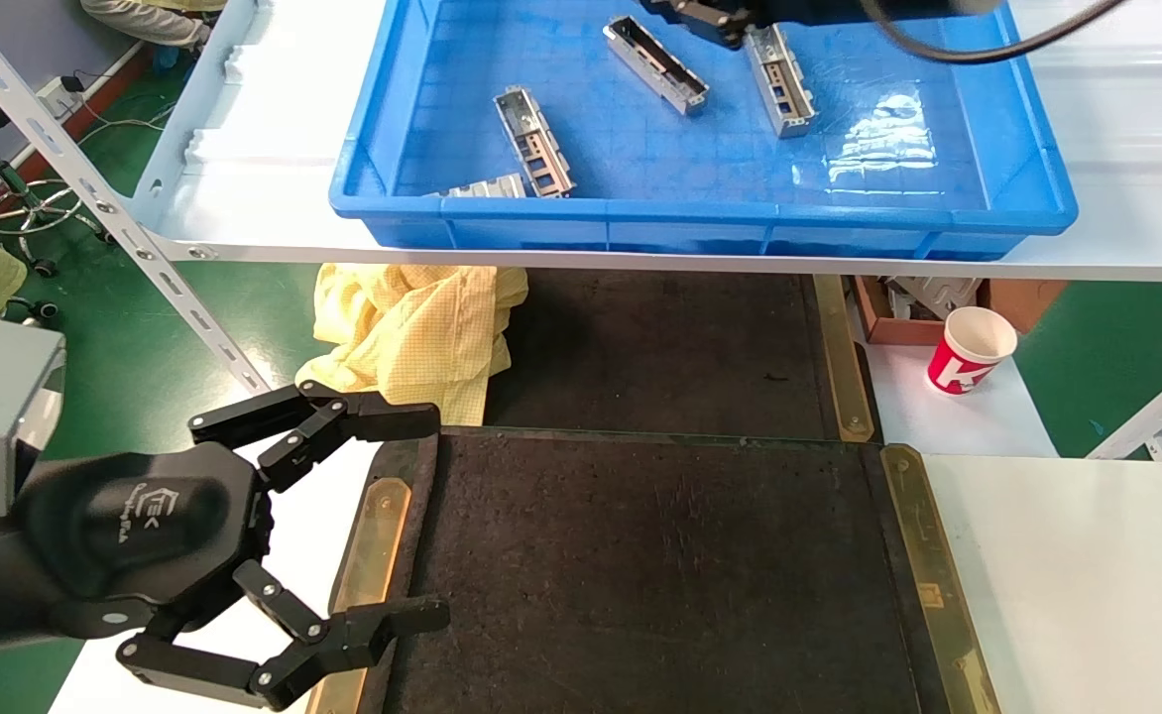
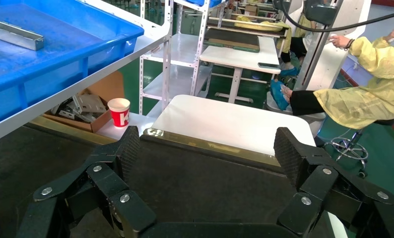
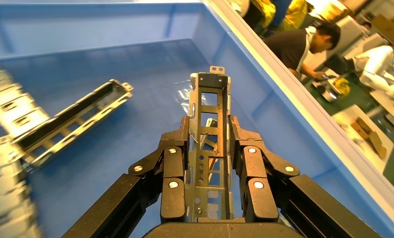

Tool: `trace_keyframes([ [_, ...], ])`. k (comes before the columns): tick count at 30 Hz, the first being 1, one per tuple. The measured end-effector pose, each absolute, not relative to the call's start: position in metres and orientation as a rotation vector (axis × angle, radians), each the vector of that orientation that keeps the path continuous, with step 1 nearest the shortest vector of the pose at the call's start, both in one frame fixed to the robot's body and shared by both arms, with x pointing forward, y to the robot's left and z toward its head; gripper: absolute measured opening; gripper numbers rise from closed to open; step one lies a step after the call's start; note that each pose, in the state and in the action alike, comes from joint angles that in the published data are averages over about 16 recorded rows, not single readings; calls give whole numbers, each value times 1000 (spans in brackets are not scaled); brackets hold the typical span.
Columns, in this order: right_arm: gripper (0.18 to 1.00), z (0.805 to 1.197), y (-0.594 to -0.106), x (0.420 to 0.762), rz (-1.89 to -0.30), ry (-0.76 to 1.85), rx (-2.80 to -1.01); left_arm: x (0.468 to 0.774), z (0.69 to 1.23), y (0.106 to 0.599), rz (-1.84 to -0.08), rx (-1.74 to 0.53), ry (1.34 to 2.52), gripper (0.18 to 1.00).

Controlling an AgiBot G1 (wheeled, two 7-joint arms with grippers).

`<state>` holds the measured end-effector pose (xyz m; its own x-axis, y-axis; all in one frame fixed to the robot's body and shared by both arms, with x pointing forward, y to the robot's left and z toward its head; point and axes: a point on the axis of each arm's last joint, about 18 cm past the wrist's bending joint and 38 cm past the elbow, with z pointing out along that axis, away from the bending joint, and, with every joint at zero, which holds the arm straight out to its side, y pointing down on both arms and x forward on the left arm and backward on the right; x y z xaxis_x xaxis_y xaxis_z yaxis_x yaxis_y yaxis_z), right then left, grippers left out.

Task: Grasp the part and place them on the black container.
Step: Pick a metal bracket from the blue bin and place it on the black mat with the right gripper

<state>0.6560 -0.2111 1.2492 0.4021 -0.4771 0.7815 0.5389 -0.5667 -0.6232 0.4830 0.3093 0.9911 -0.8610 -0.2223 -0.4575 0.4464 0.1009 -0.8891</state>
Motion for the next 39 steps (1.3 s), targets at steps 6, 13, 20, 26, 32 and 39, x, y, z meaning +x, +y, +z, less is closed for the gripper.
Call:
trace_keyframes([
  [6, 344, 1246, -233, 628, -1267, -152, -1759, 483, 991, 309, -1811, 218, 1900, 1001],
  [13, 344, 1233, -255, 595, -1156, -268, -1808, 483, 991, 309, -1811, 218, 1900, 1001],
  [20, 343, 1214, -266, 578, -1071, -348, -1835, 483, 991, 309, -1811, 218, 1900, 1001],
  [26, 343, 1187, -270, 570, -1002, -399, -1861, 483, 991, 309, -1811, 218, 1900, 1001],
  [32, 343, 1146, -266, 561, -886, -437, -1919, 483, 991, 309, -1811, 218, 1900, 1001],
  [39, 343, 1092, -254, 565, -744, -469, -2012, 483, 991, 309, -1811, 218, 1900, 1001],
])
